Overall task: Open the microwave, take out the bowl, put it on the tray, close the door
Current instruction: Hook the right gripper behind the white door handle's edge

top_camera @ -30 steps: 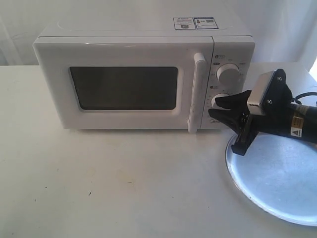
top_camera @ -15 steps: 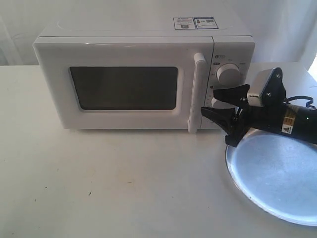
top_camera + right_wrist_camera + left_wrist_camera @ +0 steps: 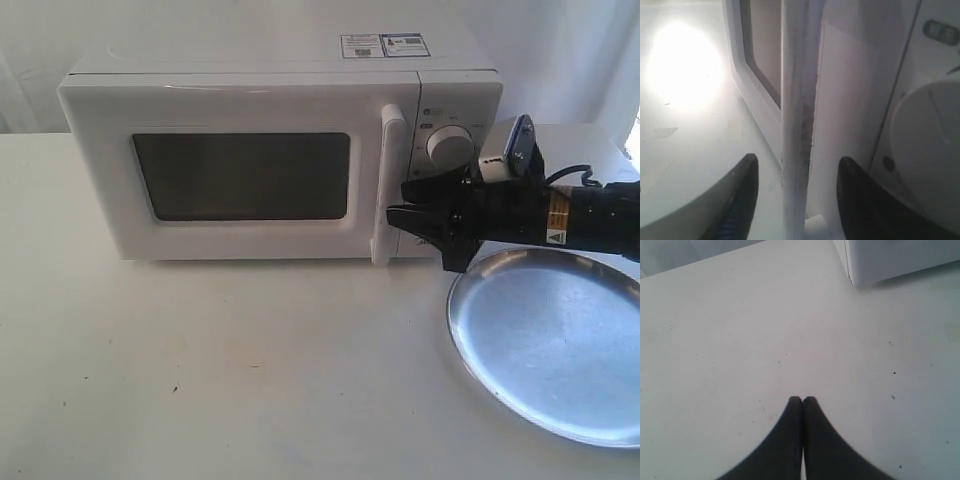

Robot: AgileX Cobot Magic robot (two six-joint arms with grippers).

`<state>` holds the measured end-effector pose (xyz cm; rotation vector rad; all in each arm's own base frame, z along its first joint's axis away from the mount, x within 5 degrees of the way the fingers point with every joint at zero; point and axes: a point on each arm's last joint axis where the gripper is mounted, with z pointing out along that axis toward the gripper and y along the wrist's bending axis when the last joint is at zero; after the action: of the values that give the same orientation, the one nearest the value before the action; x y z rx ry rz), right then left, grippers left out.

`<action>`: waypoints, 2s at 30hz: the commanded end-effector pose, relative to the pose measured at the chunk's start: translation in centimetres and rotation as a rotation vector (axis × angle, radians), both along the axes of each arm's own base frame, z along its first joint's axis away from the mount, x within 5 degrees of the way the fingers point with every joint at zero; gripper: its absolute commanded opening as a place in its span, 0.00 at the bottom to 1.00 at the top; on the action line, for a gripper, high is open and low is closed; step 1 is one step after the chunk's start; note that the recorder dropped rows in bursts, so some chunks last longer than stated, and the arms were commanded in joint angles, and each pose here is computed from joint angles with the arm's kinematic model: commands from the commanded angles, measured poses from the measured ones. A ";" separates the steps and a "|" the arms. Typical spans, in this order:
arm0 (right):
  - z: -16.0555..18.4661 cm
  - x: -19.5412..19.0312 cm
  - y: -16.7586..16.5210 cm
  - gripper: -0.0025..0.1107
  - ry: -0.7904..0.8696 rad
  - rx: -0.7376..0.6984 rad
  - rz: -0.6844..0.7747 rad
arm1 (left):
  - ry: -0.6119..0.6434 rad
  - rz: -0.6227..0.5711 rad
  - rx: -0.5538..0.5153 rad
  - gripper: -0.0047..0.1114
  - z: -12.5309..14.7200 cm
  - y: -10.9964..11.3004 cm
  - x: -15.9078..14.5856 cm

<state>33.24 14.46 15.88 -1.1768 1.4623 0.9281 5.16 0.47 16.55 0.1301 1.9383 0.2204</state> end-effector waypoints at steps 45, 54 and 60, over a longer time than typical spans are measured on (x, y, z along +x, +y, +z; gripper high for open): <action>5.2 -6.6 -0.5 0.32 -0.205 -0.212 -0.099 | -0.004 -0.002 -0.011 0.04 0.1 0.0 0.0; 2.7 -4.5 -0.8 0.67 -0.097 -0.213 -0.277 | -0.004 -0.002 -0.011 0.04 0.1 0.0 0.0; 2.8 -4.5 0.5 0.67 -0.192 -0.041 -0.150 | -0.004 -0.002 -0.011 0.04 0.1 0.0 0.0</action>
<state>28.65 14.58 18.54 -1.1493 1.4686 0.6243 5.16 0.47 16.55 0.1301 1.9383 0.2204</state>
